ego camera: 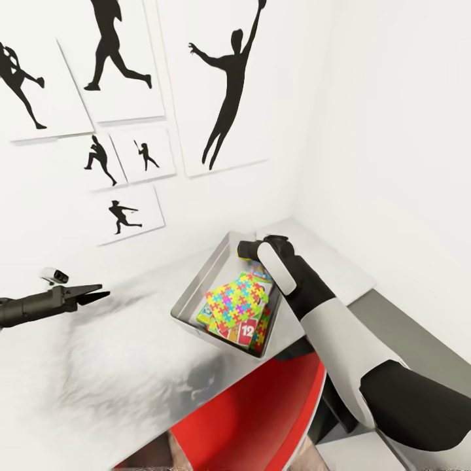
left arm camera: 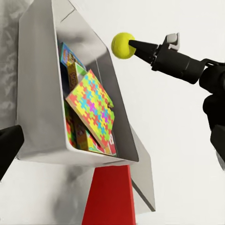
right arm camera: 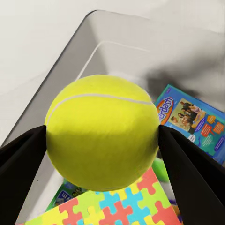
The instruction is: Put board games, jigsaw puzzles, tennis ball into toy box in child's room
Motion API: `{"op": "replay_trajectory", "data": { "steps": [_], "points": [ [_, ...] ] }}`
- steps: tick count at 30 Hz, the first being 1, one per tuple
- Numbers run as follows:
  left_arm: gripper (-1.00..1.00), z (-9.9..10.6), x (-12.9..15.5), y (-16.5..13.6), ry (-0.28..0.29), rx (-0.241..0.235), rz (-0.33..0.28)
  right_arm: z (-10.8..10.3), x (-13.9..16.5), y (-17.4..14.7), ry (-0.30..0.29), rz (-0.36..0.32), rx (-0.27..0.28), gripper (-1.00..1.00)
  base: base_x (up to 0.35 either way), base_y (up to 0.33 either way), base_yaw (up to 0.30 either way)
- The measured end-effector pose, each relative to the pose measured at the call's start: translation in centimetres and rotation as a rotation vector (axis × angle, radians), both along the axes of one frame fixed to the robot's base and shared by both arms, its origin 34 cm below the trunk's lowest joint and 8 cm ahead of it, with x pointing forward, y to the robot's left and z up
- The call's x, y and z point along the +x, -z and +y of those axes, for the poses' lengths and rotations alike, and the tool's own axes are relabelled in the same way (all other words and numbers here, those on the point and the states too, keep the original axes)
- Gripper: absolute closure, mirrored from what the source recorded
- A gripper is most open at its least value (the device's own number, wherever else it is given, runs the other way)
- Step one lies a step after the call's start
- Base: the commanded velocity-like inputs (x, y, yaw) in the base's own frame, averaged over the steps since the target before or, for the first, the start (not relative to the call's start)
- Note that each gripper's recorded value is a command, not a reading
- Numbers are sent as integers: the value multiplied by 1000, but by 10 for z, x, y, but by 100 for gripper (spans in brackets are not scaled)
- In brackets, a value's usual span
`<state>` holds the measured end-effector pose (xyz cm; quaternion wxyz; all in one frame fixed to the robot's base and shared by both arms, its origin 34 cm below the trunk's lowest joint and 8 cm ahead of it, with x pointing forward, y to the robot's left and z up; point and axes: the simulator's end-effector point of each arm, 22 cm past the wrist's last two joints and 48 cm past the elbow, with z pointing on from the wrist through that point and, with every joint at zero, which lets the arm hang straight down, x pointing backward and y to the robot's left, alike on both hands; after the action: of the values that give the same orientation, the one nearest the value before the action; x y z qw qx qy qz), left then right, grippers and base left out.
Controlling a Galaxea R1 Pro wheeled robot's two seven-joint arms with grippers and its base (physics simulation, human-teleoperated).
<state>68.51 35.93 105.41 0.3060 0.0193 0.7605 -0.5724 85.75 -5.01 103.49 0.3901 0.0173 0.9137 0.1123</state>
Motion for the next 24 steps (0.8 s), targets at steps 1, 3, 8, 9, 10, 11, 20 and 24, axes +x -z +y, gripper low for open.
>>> {"op": "replay_trajectory", "data": {
  "steps": [1,3,8,9,10,11,20,24],
  "points": [
    [-100,2,1,-1,-6,-4,0,0,1,-1,0,-2,0,100,0,0,0],
    [-100,4,3,-2,-15,-13,7,0,3,-2,0,-5,0,100,0,0,0],
    [-100,17,10,-11,-63,-44,-1,0,6,-1,1,-6,0,100,0,0,0],
    [-100,19,11,-13,-70,-48,-4,0,6,0,1,-4,0,100,0,0,0],
    [-100,23,13,-15,-83,-56,-11,0,7,1,1,-4,1,100,0,0,0],
    [-100,26,14,-18,-94,-63,-15,0,7,2,1,-3,1,100,0,0,0],
    [-100,31,17,-15,-115,-79,-6,0,8,12,2,9,2,100,0,0,0],
    [-100,31,18,-11,-116,-80,0,0,8,17,2,14,3,100,0,0,0]
  ]
}}
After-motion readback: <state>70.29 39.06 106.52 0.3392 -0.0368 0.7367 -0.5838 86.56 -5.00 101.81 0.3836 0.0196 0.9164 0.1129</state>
